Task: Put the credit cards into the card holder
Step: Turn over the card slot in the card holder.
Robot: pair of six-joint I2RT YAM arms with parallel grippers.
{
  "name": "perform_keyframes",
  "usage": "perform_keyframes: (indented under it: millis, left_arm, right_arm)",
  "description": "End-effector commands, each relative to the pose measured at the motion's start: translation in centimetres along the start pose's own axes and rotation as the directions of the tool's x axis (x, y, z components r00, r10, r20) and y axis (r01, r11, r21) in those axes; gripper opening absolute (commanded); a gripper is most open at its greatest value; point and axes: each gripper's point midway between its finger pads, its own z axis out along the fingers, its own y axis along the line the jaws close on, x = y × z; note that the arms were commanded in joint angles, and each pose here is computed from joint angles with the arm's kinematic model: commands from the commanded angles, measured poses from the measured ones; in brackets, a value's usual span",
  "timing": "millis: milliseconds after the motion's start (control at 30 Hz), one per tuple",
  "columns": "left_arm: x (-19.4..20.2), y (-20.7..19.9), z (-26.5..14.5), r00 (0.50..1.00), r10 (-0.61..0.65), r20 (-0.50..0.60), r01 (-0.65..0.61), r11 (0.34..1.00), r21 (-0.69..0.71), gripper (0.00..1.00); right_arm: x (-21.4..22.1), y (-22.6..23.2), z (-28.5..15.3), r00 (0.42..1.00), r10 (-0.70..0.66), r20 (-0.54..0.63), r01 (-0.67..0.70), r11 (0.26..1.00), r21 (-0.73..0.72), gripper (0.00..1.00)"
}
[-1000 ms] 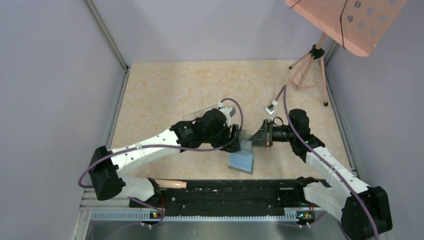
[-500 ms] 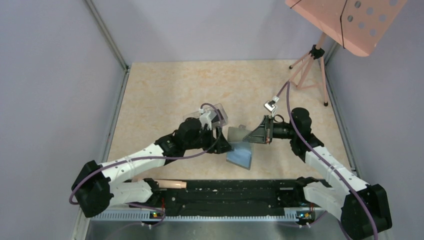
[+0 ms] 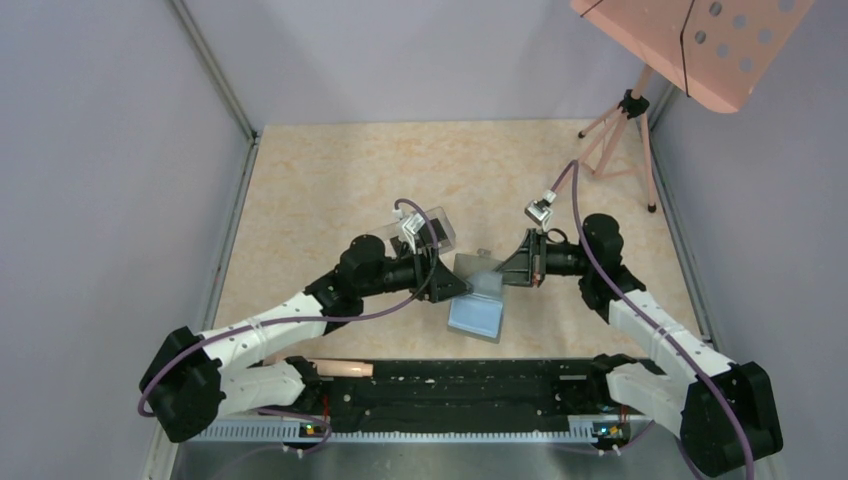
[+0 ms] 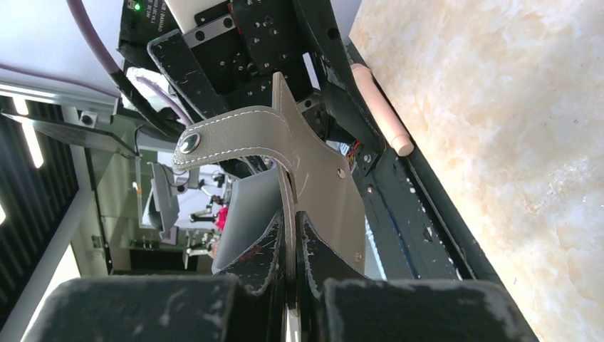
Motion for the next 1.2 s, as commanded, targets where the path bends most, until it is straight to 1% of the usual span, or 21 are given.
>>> perform_keyframes:
  millis: [0,67,167,233,267,333,467,567,600,667,767,833,867,900,1033,1167]
  left_arm:
    - [-2.4,-2.3,0.1,0.995,0.051,0.083,-0.058,0.995,0.082,0.74]
    - [-2.1,-1.9,0.3,0.996,0.037,0.081,-0.044,0.995,0.087,0.74]
    - [-2.1,-2.6,0.5,0.995,0.011,0.096,-0.025,0.989,0.147,0.72]
    - [-2.2,-2.8,0.6,0.995,-0.003,0.104,-0.016,0.984,0.176,0.67]
    - [-2.2,-3.0,0.6,0.994,-0.007,0.107,-0.013,0.982,0.189,0.63]
    - [-2.3,-3.3,0.6,0.994,-0.010,0.108,-0.013,0.978,0.210,0.51]
    - [-2.4,-4.1,0.5,0.995,-0.009,0.102,-0.015,0.972,0.234,0.24]
    - [-2.8,-4.2,0.2,0.993,-0.022,0.115,-0.005,0.972,0.233,0.02]
    - [-3.0,-4.2,0.1,0.992,-0.026,0.123,-0.003,0.973,0.231,0.00]
    - [-3.2,-4.0,-0.2,0.991,-0.041,0.130,0.012,0.976,0.218,0.00]
    - [-3.2,-3.5,-0.7,0.992,-0.053,0.117,0.031,0.983,0.182,0.00]
    - [-3.2,-3.4,-1.1,0.994,-0.039,0.100,0.025,0.989,0.143,0.00]
    - [-2.7,-2.7,-1.2,0.997,-0.032,0.072,0.025,0.995,0.095,0.00]
    - [-2.5,-2.4,-1.4,0.998,-0.025,0.053,0.021,0.998,0.065,0.00]
    - [-1.8,-2.1,-2.1,1.000,-0.002,-0.009,0.002,1.000,-0.002,0.00]
    - [-1.3,-2.6,-2.2,0.998,0.001,-0.064,-0.001,1.000,0.007,0.00]
  right_arm:
    - [-0.4,1.3,-0.1,1.000,-0.028,0.002,0.028,0.999,-0.046,0.00]
    - [-0.5,1.3,0.0,1.000,-0.009,0.006,0.010,0.999,-0.045,0.00]
    - [-0.6,1.4,0.0,1.000,0.028,0.012,-0.027,0.998,-0.051,0.00]
    - [-0.7,1.8,0.0,0.999,0.045,0.014,-0.044,0.997,-0.062,0.00]
    - [-0.7,1.8,0.0,0.999,0.052,0.015,-0.051,0.997,-0.063,0.00]
    - [-0.8,1.7,0.1,0.997,0.072,0.021,-0.070,0.996,-0.058,0.00]
    - [-1.0,1.4,0.1,0.995,0.094,0.031,-0.092,0.995,-0.048,0.00]
    - [-1.1,1.2,0.2,0.994,0.098,0.040,-0.096,0.994,-0.043,0.07]
    - [-1.1,1.2,0.2,0.995,0.093,0.039,-0.091,0.995,-0.044,0.10]
    - [-1.3,1.1,0.2,0.997,0.074,0.036,-0.073,0.997,-0.032,0.17]
    - [-1.9,0.1,-0.2,0.998,0.037,0.048,-0.039,0.998,0.046,0.37]
    - [-2.5,-0.3,-0.8,0.998,-0.011,0.067,0.004,0.995,0.103,0.51]
    - [-2.9,-0.3,-1.1,0.996,-0.041,0.077,0.031,0.992,0.120,0.58]
    - [-2.9,-0.5,-1.3,0.996,-0.053,0.074,0.042,0.989,0.141,0.62]
    - [-2.9,-1.0,-1.9,0.992,-0.111,0.056,0.099,0.976,0.196,0.72]
    - [-2.4,-0.4,-2.0,0.986,-0.164,0.029,0.158,0.975,0.159,0.78]
